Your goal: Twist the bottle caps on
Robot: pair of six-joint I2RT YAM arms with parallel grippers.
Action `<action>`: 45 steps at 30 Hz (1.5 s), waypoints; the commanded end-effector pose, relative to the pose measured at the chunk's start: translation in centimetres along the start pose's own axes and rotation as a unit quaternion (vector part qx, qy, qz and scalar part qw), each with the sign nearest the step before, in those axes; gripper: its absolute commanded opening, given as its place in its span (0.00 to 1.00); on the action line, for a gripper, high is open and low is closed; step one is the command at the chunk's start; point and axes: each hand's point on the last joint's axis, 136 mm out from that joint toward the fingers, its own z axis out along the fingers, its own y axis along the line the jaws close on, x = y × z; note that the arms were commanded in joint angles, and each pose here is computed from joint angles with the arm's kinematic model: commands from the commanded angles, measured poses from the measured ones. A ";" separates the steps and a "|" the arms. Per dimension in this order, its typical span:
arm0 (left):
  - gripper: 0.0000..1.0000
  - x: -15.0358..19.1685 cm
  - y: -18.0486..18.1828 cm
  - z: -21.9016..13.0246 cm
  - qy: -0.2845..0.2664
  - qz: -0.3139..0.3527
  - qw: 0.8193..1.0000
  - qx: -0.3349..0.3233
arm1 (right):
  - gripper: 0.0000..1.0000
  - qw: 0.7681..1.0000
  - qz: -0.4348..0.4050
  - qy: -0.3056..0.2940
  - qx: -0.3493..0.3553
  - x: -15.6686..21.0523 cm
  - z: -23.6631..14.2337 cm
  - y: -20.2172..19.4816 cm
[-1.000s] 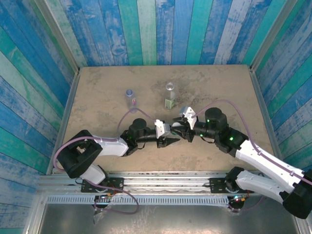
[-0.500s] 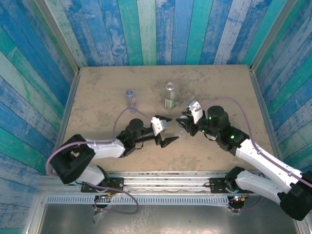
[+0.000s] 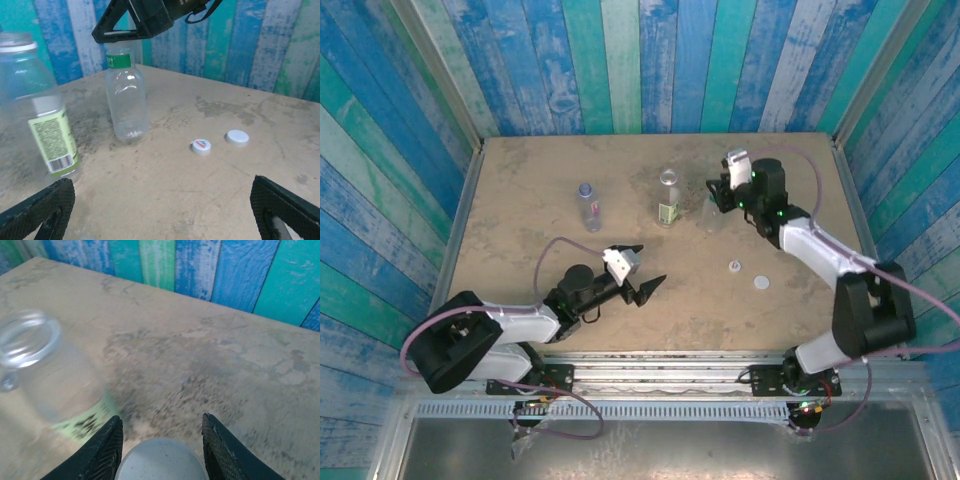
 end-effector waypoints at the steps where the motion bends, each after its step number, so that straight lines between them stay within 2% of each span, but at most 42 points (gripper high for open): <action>1: 0.94 -2.7 1.8 -0.7 -0.043 -0.017 0.998 -0.052 | 0.33 1.000 -0.003 -0.029 0.002 -2.5 2.2 -1.7; 10: 0.94 -2.6 3.5 -2.2 -0.050 -0.017 0.993 -0.108 | 0.34 1.000 0.002 -0.010 0.002 -2.9 7.4 -5.3; 17: 0.94 -2.2 4.2 -2.1 -0.030 -0.009 0.991 -0.130 | 0.42 1.000 -0.003 0.003 0.007 -2.1 7.8 -5.9; 28: 0.94 -2.3 6.2 -0.4 -0.012 -0.008 0.984 -0.180 | 0.46 1.000 -0.006 0.029 -0.004 -0.5 8.3 -5.8; 32: 0.94 -2.9 6.5 -0.2 -0.019 -0.007 0.982 -0.189 | 0.56 0.999 -0.012 0.029 -0.017 -0.6 8.5 -5.3; 40: 0.94 -2.8 8.0 2.7 -0.005 -0.001 0.982 -0.188 | 0.87 1.000 -0.027 -0.003 -0.001 -3.7 5.7 -5.2; 45: 0.94 -2.7 9.5 6.1 0.007 -0.004 0.984 -0.178 | 0.95 0.999 -0.033 -0.024 0.010 -4.5 2.7 -4.5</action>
